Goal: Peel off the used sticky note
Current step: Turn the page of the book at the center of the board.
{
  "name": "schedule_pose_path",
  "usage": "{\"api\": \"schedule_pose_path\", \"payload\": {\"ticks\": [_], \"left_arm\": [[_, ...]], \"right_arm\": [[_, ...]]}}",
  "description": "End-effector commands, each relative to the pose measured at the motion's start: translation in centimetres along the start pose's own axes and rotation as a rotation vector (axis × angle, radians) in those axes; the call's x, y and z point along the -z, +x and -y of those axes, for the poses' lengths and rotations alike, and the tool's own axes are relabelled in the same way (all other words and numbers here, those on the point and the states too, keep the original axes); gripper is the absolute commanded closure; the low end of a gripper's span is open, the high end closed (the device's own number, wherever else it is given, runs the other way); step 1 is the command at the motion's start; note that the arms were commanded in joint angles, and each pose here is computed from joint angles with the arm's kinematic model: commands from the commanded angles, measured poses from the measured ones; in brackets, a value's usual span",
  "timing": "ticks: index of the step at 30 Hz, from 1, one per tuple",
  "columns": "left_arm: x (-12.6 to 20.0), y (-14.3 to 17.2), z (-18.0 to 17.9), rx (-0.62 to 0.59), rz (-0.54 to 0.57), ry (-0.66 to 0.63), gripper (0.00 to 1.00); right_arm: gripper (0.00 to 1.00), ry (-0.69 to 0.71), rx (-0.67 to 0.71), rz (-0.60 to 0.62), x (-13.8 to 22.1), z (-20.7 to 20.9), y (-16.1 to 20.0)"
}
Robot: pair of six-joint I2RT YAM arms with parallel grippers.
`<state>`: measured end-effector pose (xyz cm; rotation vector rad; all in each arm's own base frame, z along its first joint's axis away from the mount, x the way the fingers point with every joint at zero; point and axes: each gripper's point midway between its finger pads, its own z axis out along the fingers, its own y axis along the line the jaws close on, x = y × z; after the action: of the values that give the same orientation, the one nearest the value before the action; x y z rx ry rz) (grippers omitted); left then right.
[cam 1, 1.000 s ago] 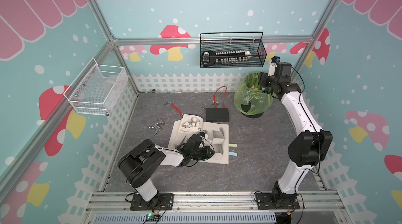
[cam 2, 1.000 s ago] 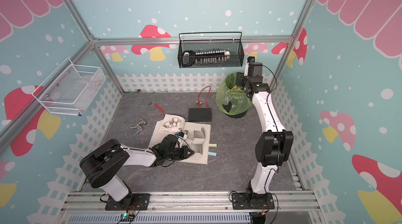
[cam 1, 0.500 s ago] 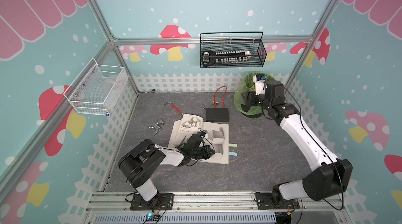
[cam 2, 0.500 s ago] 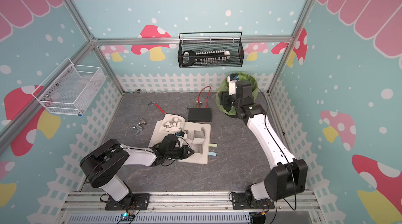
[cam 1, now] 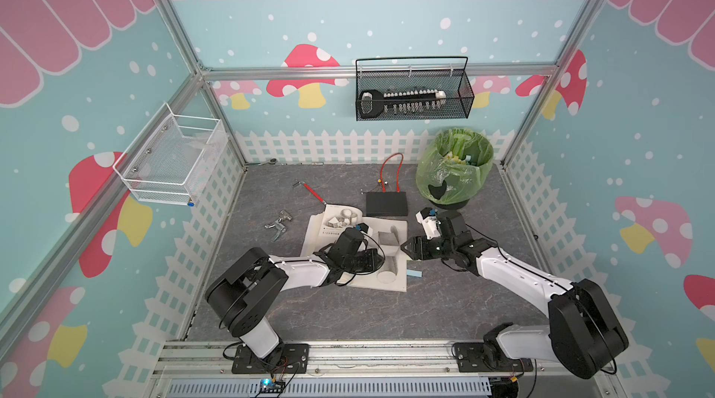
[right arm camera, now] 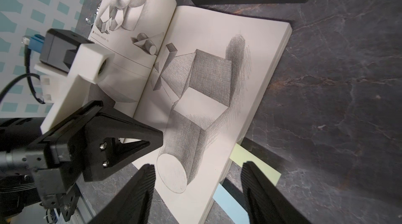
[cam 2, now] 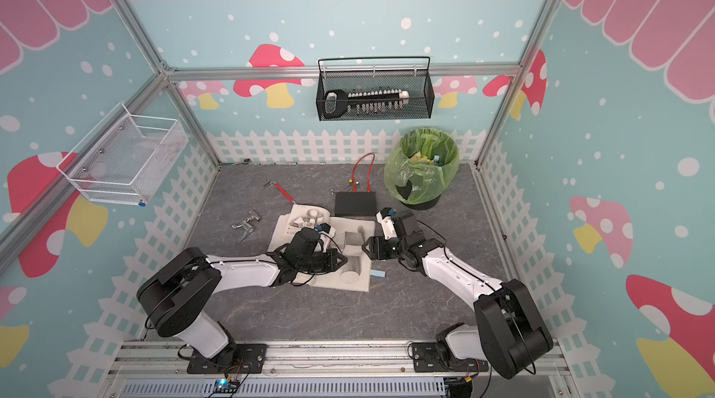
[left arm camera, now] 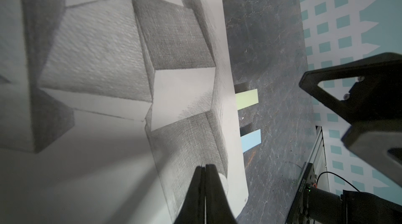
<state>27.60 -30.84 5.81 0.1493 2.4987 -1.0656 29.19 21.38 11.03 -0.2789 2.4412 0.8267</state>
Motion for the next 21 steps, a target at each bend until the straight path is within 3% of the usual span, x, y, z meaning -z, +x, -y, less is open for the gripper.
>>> {"api": "schedule_pose_path", "payload": {"ticks": [1,14,21], "left_arm": [[0.9,-1.9,0.3,-0.046,0.044,-0.035,0.93],[6.9,-5.1,-6.9,0.017,0.263,-0.313,0.92],[7.1,-3.9,-9.4,0.047,0.253,-0.383,0.92]], "right_arm": [[0.31,-0.047,-0.011,0.032,-0.6,-1.1,-0.3],[0.35,-0.043,-0.051,-0.033,-3.2,-0.7,2.0],[0.36,-0.029,-0.071,-0.051,-3.6,-0.3,3.0]]}}
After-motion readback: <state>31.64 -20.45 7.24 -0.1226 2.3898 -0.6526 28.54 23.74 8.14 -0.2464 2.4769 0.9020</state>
